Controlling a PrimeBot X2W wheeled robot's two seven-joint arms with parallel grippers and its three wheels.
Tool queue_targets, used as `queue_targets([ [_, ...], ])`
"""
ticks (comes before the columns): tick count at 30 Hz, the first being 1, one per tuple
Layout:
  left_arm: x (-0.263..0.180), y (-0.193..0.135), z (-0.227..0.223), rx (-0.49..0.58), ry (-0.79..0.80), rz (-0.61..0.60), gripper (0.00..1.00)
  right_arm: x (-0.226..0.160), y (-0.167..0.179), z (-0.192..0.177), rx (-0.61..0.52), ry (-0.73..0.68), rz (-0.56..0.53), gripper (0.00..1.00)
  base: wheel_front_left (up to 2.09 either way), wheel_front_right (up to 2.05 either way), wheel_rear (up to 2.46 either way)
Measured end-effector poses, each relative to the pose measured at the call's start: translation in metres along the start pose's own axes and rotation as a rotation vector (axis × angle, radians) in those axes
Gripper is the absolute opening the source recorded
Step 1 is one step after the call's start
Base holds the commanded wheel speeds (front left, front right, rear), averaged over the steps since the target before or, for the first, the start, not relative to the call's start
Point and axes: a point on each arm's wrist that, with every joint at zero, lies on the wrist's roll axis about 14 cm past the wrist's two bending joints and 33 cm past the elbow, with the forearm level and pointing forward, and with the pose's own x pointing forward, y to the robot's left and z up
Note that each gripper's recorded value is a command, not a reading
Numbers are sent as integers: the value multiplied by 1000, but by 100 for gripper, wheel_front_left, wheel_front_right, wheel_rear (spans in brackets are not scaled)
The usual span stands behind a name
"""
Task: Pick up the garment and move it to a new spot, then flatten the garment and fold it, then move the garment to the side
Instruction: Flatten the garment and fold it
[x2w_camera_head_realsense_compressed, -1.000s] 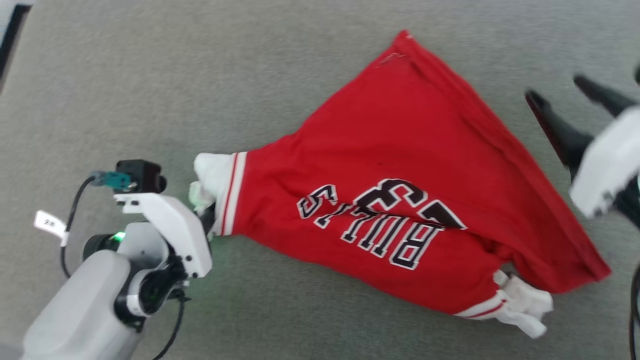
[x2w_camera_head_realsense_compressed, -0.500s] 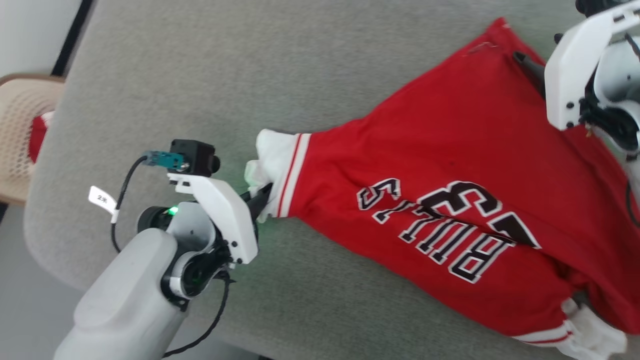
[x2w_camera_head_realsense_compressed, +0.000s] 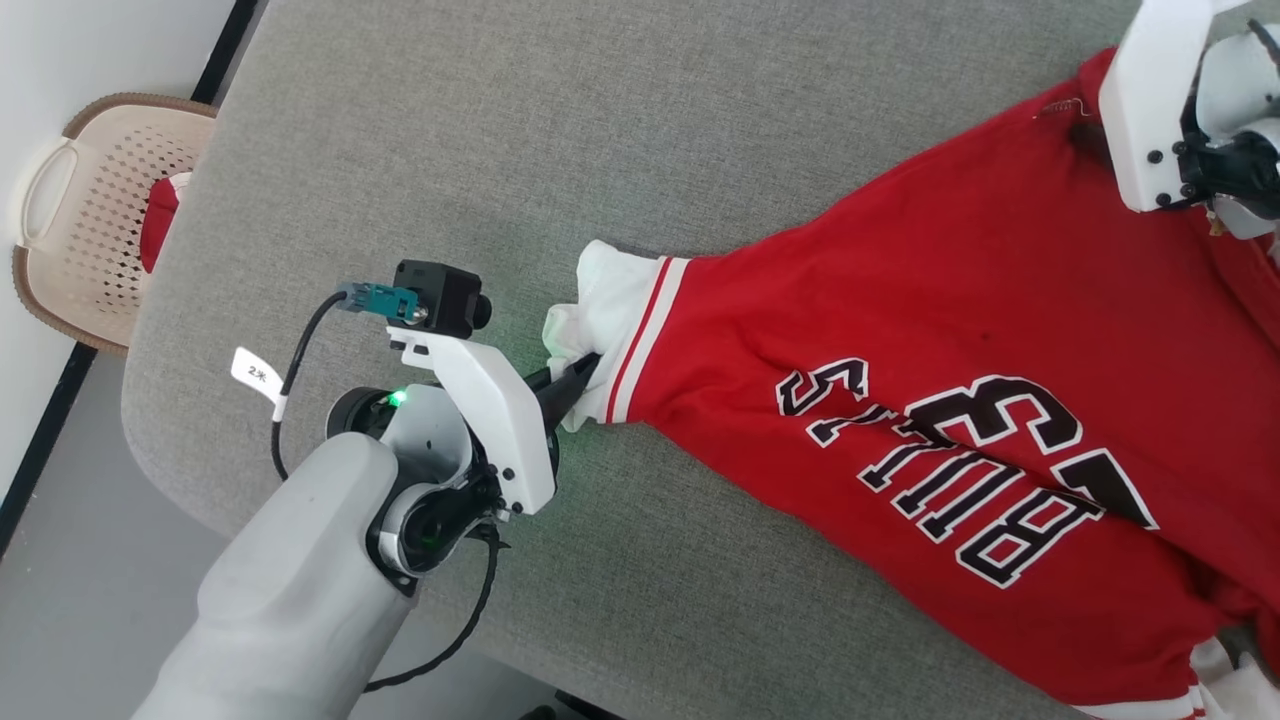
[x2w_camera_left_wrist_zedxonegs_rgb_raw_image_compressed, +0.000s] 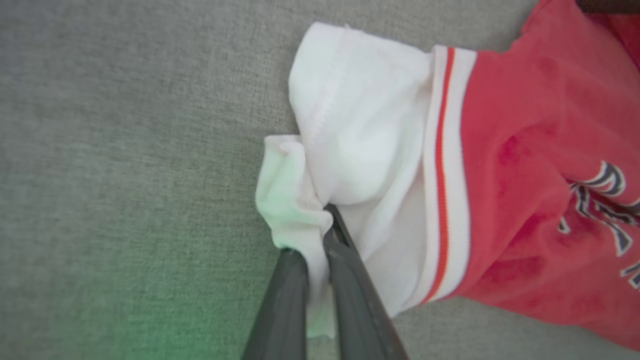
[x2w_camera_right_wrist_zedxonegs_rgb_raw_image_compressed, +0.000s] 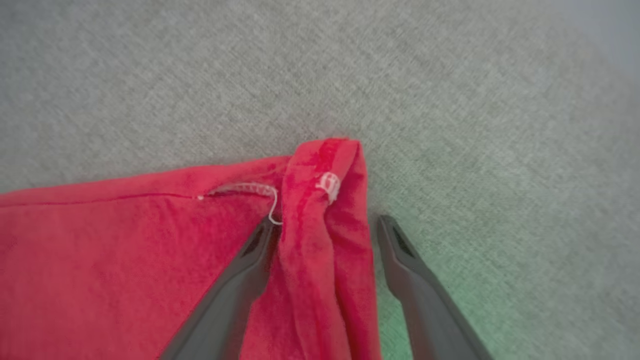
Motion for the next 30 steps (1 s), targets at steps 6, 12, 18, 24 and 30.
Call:
queue_targets([
  [6, 0, 13, 30, 51, -8, 30, 0, -16, -2, 4, 4, -69, 14, 0, 0, 0, 0],
  [12, -13, 13, 94, 120, -93, 49, 0, -60, -30, 12, 35, -209, -45, 0, 0, 0, 0],
  [18, -36, -5, 163, 224, -189, 43, 0, -123, -57, 24, 54, -363, -125, 0, 0, 0, 0],
  [24, -62, -41, 218, 318, -292, 8, 0, -191, -69, 34, 42, -507, -197, 0, 0, 0, 0],
  [30, -94, -79, 262, 379, -395, -34, 0, -255, -70, 41, 10, -615, -264, 0, 0, 0, 0],
])
